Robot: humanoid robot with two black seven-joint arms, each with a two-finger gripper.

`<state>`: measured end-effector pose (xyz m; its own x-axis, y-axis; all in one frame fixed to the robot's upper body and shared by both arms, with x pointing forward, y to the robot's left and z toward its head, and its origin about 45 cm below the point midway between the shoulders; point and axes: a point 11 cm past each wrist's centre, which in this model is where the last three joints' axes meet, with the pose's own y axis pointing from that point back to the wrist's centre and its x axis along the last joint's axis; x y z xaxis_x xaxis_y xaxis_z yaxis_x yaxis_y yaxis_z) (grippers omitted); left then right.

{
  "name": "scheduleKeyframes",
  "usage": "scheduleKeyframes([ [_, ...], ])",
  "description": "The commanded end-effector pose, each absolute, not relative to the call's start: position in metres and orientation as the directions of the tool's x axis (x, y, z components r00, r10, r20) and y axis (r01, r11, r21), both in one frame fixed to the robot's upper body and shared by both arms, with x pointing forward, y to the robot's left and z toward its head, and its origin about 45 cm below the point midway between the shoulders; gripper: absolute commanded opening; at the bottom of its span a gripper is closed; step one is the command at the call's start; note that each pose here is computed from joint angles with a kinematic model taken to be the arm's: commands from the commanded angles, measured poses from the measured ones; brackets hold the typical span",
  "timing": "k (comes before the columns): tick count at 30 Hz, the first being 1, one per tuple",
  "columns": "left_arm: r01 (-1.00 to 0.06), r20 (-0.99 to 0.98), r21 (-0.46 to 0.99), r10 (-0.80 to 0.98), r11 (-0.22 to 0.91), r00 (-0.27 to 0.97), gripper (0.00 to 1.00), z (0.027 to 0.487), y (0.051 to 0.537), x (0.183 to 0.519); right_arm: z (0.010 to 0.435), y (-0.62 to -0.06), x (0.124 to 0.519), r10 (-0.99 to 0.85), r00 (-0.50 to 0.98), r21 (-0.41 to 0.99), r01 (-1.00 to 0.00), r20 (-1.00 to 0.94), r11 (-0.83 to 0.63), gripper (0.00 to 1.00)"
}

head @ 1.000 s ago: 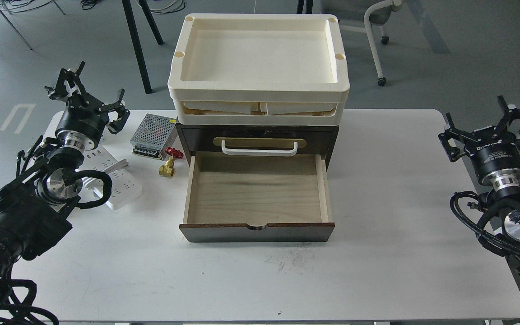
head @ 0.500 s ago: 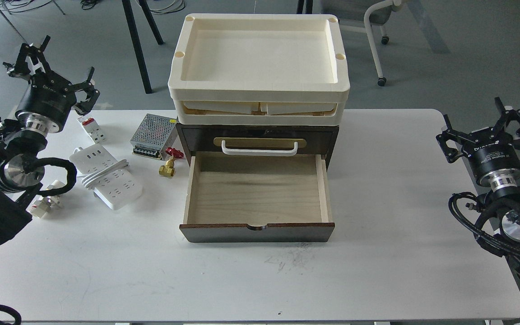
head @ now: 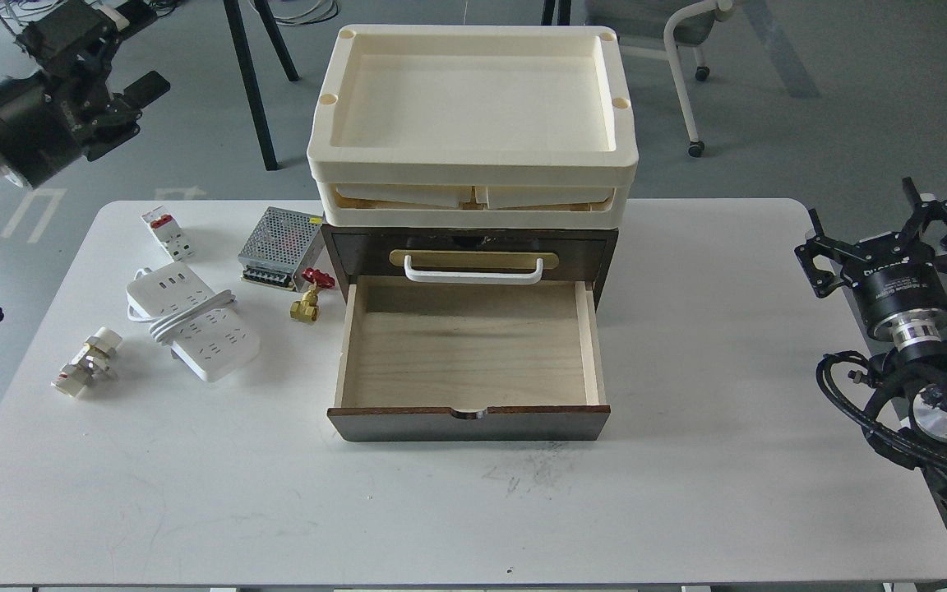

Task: Put charging cable into cabinet
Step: 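Raise the left gripper and move it toward the white charger, then lower the left gripper onto the white charger and close on it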

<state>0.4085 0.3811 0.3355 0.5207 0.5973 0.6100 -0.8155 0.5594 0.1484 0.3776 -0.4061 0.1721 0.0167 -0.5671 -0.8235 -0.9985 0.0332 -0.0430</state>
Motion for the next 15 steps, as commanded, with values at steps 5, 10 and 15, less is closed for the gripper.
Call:
scheduleKeyframes([
  [5, -0.771, 0.87, 0.383, 0.082, 0.509, 0.487, 0.99, 0.324, 0.376, 0.408, 0.172, -0.406, 0.377, -0.567, 0.017, -0.043, -0.999, -0.823, 0.032, 1.0],
  [10, -0.764, 0.884, 0.467, -0.219, 0.446, 0.413, 0.94, 0.29, 0.373, 0.408, 0.171, -0.405, 0.377, -0.567, 0.016, -0.04, -0.999, -0.824, 0.031, 1.0],
  [15, -0.697, 0.791, 0.592, -0.458, 0.404, 0.406, 0.9, 0.246, 0.362, 0.403, 0.171, -0.405, 0.377, -0.568, 0.016, -0.04, -0.999, -0.823, 0.03, 1.0],
])
